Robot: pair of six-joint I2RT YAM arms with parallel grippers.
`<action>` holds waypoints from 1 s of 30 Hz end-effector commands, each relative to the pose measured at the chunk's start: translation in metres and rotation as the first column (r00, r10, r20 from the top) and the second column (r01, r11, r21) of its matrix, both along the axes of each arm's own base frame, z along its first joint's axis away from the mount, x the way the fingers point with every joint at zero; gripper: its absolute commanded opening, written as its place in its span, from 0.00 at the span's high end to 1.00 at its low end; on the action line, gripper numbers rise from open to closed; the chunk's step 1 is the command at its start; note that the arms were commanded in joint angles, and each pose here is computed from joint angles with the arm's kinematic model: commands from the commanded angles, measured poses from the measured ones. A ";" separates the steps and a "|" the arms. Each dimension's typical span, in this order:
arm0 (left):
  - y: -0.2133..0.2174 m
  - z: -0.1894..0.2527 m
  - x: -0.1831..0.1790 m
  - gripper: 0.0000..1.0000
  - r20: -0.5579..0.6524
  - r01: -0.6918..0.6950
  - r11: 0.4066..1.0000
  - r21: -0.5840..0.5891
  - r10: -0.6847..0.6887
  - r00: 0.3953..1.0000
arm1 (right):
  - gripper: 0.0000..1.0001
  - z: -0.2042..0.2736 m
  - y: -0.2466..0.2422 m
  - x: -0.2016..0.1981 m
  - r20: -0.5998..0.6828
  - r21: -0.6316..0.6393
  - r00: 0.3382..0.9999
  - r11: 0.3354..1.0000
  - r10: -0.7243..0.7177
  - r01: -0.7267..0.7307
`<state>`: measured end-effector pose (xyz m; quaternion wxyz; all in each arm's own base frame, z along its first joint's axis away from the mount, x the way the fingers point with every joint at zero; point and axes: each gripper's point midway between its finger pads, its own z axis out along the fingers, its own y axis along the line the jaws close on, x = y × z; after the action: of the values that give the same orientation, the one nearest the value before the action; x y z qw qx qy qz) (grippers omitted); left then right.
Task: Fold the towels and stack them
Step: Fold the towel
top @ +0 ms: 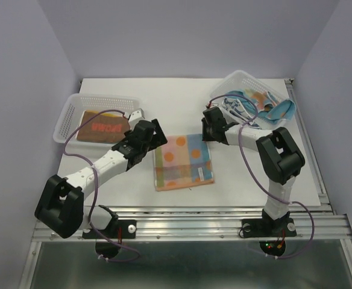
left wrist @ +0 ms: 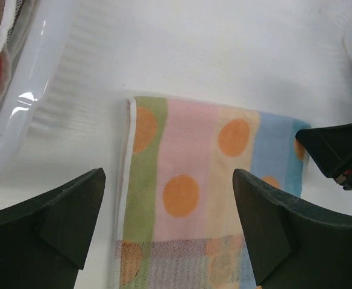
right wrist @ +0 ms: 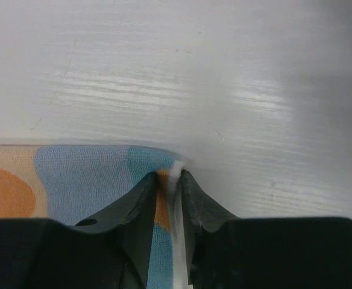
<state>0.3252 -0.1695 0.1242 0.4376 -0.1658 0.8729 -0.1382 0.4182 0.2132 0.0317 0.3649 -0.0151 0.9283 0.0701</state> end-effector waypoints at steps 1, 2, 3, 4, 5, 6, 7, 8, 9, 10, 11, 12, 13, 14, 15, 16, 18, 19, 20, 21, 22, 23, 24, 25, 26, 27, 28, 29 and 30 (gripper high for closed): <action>-0.010 0.022 0.018 0.01 0.056 0.028 0.999 -0.020 -0.027 0.998 | 0.73 0.010 0.001 0.015 0.045 0.049 0.999 0.999 -0.011 0.009; -0.012 0.019 0.020 0.01 0.044 0.034 0.999 -0.013 -0.033 0.998 | 0.74 0.010 0.000 0.016 0.045 0.052 0.999 0.999 -0.014 0.012; -0.015 0.018 0.021 0.01 0.042 0.045 0.999 -0.011 -0.045 0.998 | 0.77 0.009 -0.004 0.017 0.041 0.053 0.999 0.998 -0.019 0.016; -0.017 0.015 0.025 0.02 0.032 0.051 0.999 -0.003 -0.051 0.998 | 0.77 0.010 -0.007 0.018 0.046 0.054 0.999 0.998 -0.015 0.013; -0.017 0.015 0.025 0.01 0.032 0.054 0.999 -0.001 -0.054 0.998 | 0.79 0.010 -0.008 0.019 0.048 0.059 0.999 0.998 -0.015 0.012; -0.020 0.013 0.028 0.01 0.024 0.062 0.998 0.004 -0.062 0.998 | 0.82 0.010 -0.011 0.020 0.044 0.069 0.999 0.998 -0.014 0.011; -0.022 0.011 0.029 0.01 0.019 0.068 0.998 0.008 -0.069 0.997 | 0.83 0.011 -0.013 0.021 0.047 0.073 0.999 0.997 -0.016 0.013; -0.025 0.009 0.033 0.01 0.011 0.078 0.997 0.013 -0.078 0.997 | 0.87 0.010 -0.017 0.022 0.043 0.080 0.999 0.997 -0.018 0.015; -0.026 0.008 0.035 0.02 0.008 0.081 0.997 0.017 -0.081 0.997 | 0.88 0.009 -0.019 0.021 0.040 0.078 0.999 0.997 -0.016 0.013; -0.027 0.006 0.037 0.02 0.005 0.086 0.996 0.027 -0.086 0.996 | 0.88 0.010 -0.020 0.022 0.042 0.077 0.999 0.997 -0.016 0.013; -0.029 0.004 0.040 0.03 -0.002 0.087 0.996 0.031 -0.087 0.996 | 0.90 0.011 -0.022 0.023 0.043 0.072 0.999 0.997 -0.016 0.013; -0.029 0.002 0.042 0.04 -0.007 0.085 0.996 0.036 -0.085 0.996 | 0.92 0.011 -0.023 0.022 0.043 0.068 0.999 0.998 -0.015 0.012; -0.029 0.001 0.044 0.04 -0.009 0.082 0.996 0.041 -0.082 0.997 | 0.92 0.011 -0.023 0.023 0.045 0.066 0.999 0.998 -0.015 0.012; -0.029 -0.002 0.048 0.05 -0.015 0.075 0.996 0.048 -0.074 0.997 | 0.93 0.010 -0.024 0.023 0.044 0.063 0.999 0.998 -0.012 0.010; -0.028 -0.004 0.050 0.06 -0.020 0.074 0.996 0.054 -0.073 0.997 | 0.93 0.012 -0.025 0.024 0.048 0.062 0.999 0.998 -0.014 0.011; -0.028 -0.005 0.052 0.06 -0.024 0.071 0.996 0.057 -0.070 0.997 | 0.93 0.011 -0.024 0.023 0.045 0.060 0.999 0.998 -0.009 0.006; -0.027 -0.013 0.056 0.09 -0.048 0.061 0.995 0.085 -0.057 0.997 | 0.93 0.012 -0.025 0.024 0.047 0.060 0.999 0.998 -0.002 -0.001; -0.026 -0.016 0.058 0.10 -0.058 0.055 0.994 0.095 -0.050 0.997 | 0.93 0.012 -0.024 0.023 0.047 0.061 0.999 0.998 0.002 -0.005; -0.025 -0.020 0.061 0.13 -0.064 0.047 0.993 0.107 -0.041 0.997 | 0.93 0.013 -0.023 0.023 0.048 0.064 0.999 0.998 0.008 -0.011; -0.023 -0.023 0.063 0.13 -0.071 0.044 0.993 0.111 -0.036 0.997 | 0.93 0.013 -0.023 0.023 0.052 0.067 0.999 0.998 0.011 -0.015; -0.023 -0.025 0.065 0.13 -0.076 0.045 0.993 0.113 -0.036 0.996 | 0.93 0.012 -0.023 0.023 0.050 0.067 0.999 0.998 0.012 -0.016; -0.025 -0.030 0.068 0.15 -0.087 0.051 0.992 0.119 -0.041 0.995 | 0.93 0.012 -0.023 0.023 0.049 0.066 0.999 0.998 0.012 -0.016; -0.024 -0.033 0.069 0.16 -0.095 0.051 0.991 0.122 -0.040 0.995 | 0.93 0.011 -0.022 0.023 0.048 0.067 0.999 0.998 0.014 -0.017; -0.024 -0.036 0.071 0.16 -0.101 0.050 0.991 0.124 -0.037 0.994 | 0.93 0.012 -0.022 0.023 0.048 0.067 0.999 0.998 0.016 -0.019; -0.022 -0.041 0.074 0.18 -0.110 0.044 0.991 0.127 -0.030 0.993 | 0.93 0.012 -0.021 0.024 0.049 0.069 0.999 0.997 0.017 -0.020; -0.022 -0.044 0.075 0.18 -0.118 0.043 0.991 0.128 -0.028 0.993 | 0.93 0.012 -0.021 0.023 0.048 0.068 0.999 0.997 0.017 -0.020; -0.020 -0.047 0.077 0.18 -0.124 0.037 0.991 0.128 -0.021 0.992 | 0.93 0.011 -0.021 0.024 0.048 0.068 0.999 0.997 0.017 -0.020; -0.019 -0.050 0.078 0.20 -0.129 0.032 0.991 0.130 -0.015 0.992 | 0.93 0.011 -0.021 0.024 0.047 0.069 0.999 0.997 0.020 -0.023; -0.018 -0.053 0.081 0.21 -0.136 0.029 0.991 0.131 -0.011 0.991 | 0.93 0.011 -0.021 0.024 0.047 0.069 0.999 0.997 0.019 -0.022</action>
<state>0.3895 -0.1913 0.0613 0.3736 -0.1308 0.9150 -0.0772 0.4357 0.1889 0.0328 0.3665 -0.0056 0.9255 0.0951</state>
